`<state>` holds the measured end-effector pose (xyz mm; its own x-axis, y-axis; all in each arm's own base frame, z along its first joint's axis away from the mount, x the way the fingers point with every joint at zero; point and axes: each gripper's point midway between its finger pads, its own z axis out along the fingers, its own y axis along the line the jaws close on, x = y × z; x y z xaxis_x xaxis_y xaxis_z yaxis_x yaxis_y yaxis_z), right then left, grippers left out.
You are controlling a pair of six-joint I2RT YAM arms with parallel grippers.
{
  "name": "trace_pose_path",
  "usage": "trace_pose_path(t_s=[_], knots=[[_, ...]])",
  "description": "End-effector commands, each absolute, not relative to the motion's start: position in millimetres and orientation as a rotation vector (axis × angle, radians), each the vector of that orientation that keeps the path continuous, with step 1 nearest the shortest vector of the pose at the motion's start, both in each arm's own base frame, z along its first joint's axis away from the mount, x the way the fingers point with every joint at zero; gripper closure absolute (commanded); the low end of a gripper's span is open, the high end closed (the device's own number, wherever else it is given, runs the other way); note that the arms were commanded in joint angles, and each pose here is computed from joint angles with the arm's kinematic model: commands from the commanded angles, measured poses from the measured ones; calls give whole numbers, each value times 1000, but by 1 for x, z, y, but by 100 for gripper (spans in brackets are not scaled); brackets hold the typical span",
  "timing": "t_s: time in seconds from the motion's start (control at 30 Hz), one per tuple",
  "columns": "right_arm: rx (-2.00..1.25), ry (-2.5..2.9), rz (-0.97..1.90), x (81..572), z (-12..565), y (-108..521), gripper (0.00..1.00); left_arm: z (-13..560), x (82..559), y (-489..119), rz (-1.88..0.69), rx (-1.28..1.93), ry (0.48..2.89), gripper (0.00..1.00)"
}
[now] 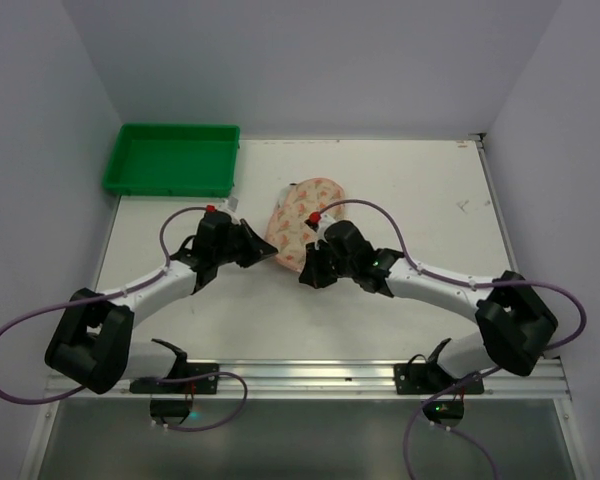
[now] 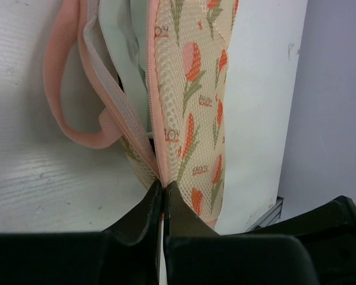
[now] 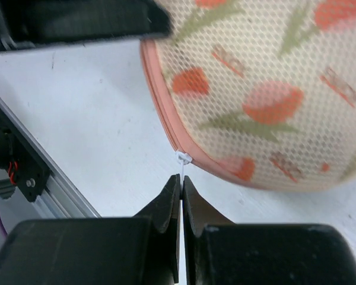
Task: Unzip the laundry bag and remove the bra
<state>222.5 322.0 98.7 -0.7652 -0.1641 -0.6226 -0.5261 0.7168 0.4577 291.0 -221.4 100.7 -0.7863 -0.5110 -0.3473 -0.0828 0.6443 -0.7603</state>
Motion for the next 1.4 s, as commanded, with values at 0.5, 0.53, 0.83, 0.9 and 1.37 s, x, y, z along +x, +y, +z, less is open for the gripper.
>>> trace_pose_path(t_s=[0.5,0.53,0.83,0.9,1.37], knots=[[-121,2471,853,275,93,232,100,82,229,-209,-1195,-319,2358,100],[-133,2469,855,275,94,234,100,80,228,-208,-1193,-322,2360,100],[-203,2437,767,244,102,218,25,107,261,-181,-914,-320,2321,20],[-194,2426,729,239,102,211,16,116,273,-171,-828,-330,2299,15],[-179,2237,802,233,132,206,11,113,372,-202,-711,-121,2369,29]])
